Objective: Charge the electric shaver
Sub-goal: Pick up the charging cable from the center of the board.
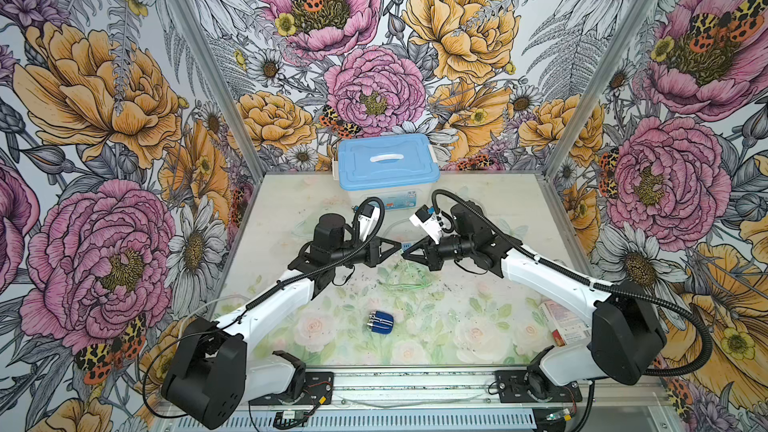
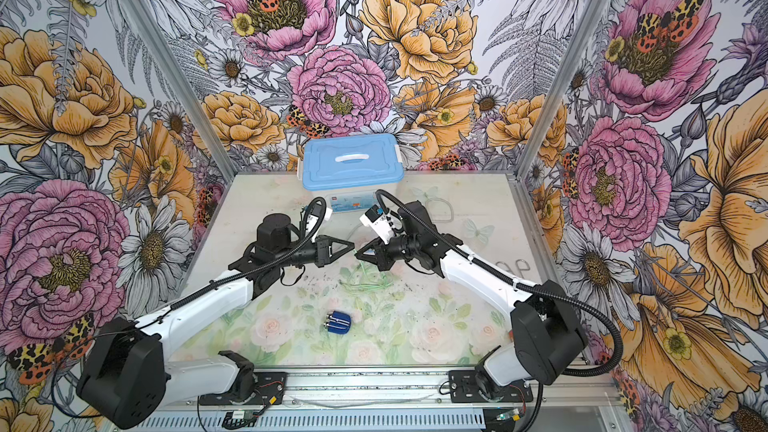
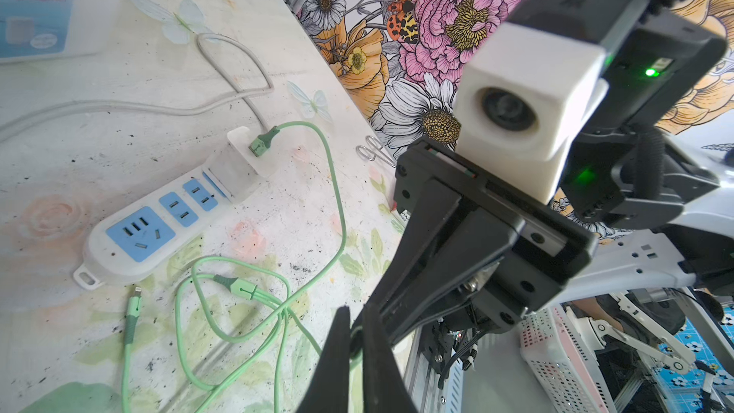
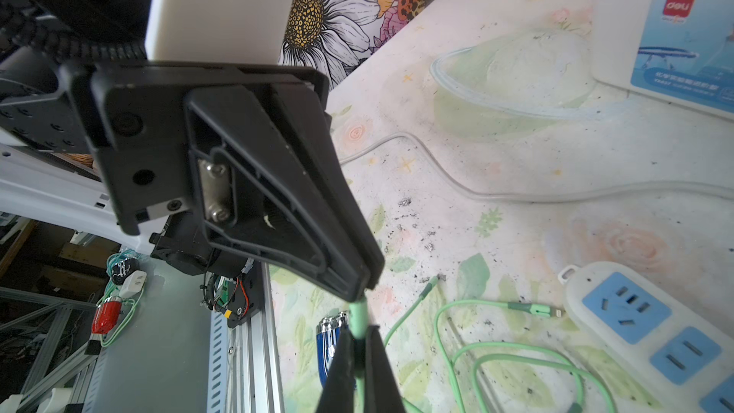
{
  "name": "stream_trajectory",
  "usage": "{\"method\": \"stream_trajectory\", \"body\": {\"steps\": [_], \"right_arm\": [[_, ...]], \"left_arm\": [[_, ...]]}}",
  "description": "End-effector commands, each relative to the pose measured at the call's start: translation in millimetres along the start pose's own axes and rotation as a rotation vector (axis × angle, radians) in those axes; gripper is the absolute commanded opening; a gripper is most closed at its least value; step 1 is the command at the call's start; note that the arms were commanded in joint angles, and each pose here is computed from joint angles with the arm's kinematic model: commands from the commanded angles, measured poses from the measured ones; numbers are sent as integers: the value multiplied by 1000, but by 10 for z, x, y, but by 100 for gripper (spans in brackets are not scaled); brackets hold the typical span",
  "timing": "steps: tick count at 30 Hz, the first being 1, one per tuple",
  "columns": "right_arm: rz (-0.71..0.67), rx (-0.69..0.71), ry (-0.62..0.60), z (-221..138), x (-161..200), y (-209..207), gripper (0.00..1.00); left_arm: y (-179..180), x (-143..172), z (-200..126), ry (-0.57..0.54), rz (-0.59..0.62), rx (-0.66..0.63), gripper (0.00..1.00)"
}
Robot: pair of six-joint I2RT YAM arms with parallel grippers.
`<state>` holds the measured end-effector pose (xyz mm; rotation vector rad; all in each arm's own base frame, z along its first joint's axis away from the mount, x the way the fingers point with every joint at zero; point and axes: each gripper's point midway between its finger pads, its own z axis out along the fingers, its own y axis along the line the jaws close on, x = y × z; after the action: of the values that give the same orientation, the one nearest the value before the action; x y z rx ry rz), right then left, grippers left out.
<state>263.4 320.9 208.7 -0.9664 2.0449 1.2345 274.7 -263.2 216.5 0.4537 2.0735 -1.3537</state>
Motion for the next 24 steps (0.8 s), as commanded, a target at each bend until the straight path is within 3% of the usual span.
{"method": "stream_trajectory", "body": {"steps": [1,10,13,15,19,24], "right_arm": [[-46,-9,-41,-43,-198,105,0],[-50,-4,-45,-43,-222,97,0],[-47,-2,-42,-39,-205,89,0],[-34,-13,-42,-72,-182,91,0],[-37,-80,-57,-222,-171,216,23],[-32,-178,-31,-187,-121,304,29]], "left_arm": [[-116,-59,8,-5,45,42,5],[-143,-27,25,11,45,64,8],[-142,-11,23,13,45,67,0],[-135,-9,5,11,45,66,0],[-142,-21,-57,5,47,71,0],[-207,-41,-69,10,57,96,0]]}}
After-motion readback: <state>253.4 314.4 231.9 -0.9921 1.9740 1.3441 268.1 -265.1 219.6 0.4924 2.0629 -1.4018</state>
